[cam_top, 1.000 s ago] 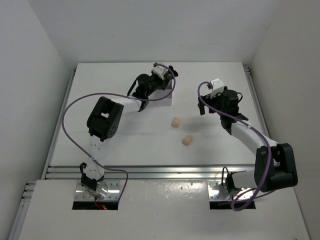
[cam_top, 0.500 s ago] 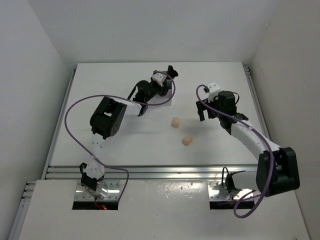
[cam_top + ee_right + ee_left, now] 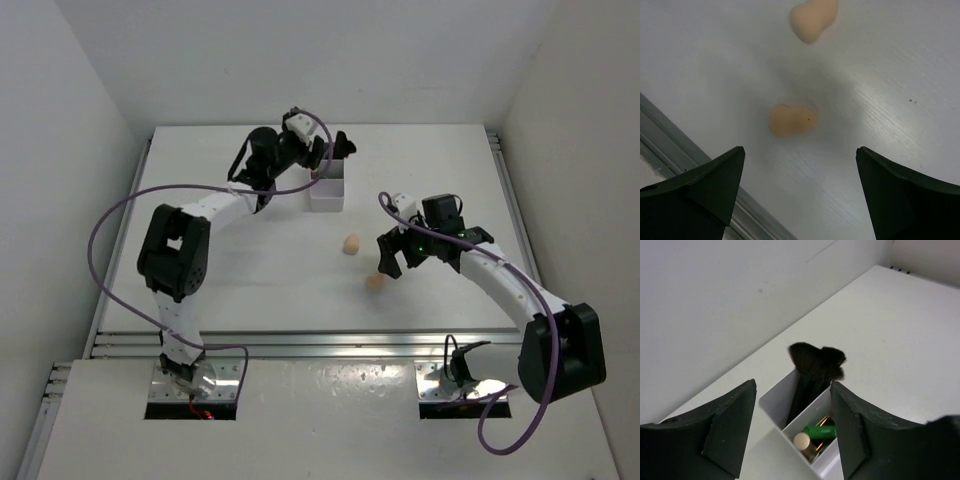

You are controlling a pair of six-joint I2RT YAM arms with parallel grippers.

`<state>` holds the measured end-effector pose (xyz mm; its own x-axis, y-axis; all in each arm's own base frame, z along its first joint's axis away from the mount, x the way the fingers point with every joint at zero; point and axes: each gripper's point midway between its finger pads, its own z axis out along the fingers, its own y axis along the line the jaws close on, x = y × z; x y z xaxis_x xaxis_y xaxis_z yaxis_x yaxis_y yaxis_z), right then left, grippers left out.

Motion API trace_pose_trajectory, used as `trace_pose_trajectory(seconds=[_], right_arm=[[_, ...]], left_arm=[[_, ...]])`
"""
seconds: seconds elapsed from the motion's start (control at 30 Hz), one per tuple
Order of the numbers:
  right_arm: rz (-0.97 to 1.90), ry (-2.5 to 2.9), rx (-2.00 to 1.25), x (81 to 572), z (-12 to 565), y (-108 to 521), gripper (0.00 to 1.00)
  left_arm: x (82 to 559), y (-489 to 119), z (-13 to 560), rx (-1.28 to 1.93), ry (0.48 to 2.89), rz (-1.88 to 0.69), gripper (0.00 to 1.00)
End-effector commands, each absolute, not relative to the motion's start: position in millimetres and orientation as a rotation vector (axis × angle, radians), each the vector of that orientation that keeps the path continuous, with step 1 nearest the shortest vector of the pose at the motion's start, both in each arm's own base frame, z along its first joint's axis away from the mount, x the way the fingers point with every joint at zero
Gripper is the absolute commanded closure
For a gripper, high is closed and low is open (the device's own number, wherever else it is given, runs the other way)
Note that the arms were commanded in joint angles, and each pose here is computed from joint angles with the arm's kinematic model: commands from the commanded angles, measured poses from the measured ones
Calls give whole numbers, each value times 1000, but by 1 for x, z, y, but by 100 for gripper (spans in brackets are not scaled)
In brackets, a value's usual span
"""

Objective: Organize the makeup

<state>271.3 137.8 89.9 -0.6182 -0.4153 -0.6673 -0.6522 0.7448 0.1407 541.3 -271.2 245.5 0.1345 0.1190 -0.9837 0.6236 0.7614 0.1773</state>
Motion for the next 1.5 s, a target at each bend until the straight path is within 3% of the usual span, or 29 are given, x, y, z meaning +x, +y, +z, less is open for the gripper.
trace_pose_trajectory(seconds=[0.0, 0.23, 0.43, 0.67, 0.8, 1.0, 1.2, 1.3, 1.33, 1.47], right_arm=[[604, 2360, -755, 265, 83, 152, 8], [507, 2501, -734, 261, 51, 159, 11], [408, 2545, -745, 263, 29, 160, 13], [284, 2618, -811, 267, -3, 162, 22], [236, 2649, -821, 271, -9, 164, 38], [165, 2631, -878, 270, -16, 170, 34], [118, 2659, -845, 269, -12, 169, 62], [113, 2638, -865, 270, -4, 172, 85], [102, 2644, -867, 269, -1, 172, 96], [140, 2525, -755, 307, 56, 197, 100]], left_arm=[[524, -237, 286, 699, 1503, -322, 32], [476, -155, 294, 617, 1753, -131, 31], [405, -118, 314, 532, 1762, -118, 28], [340, -98, 274, 469, 1817, -68, 24], [318, -96, 247, 390, 1857, -126, 22], [291, -99, 191, 376, 1934, -179, 22], [290, -95, 195, 353, 1890, -165, 22], [290, -90, 193, 354, 1871, -136, 22], [291, -90, 192, 353, 1866, -137, 22], [285, -86, 173, 316, 1897, -149, 22]])
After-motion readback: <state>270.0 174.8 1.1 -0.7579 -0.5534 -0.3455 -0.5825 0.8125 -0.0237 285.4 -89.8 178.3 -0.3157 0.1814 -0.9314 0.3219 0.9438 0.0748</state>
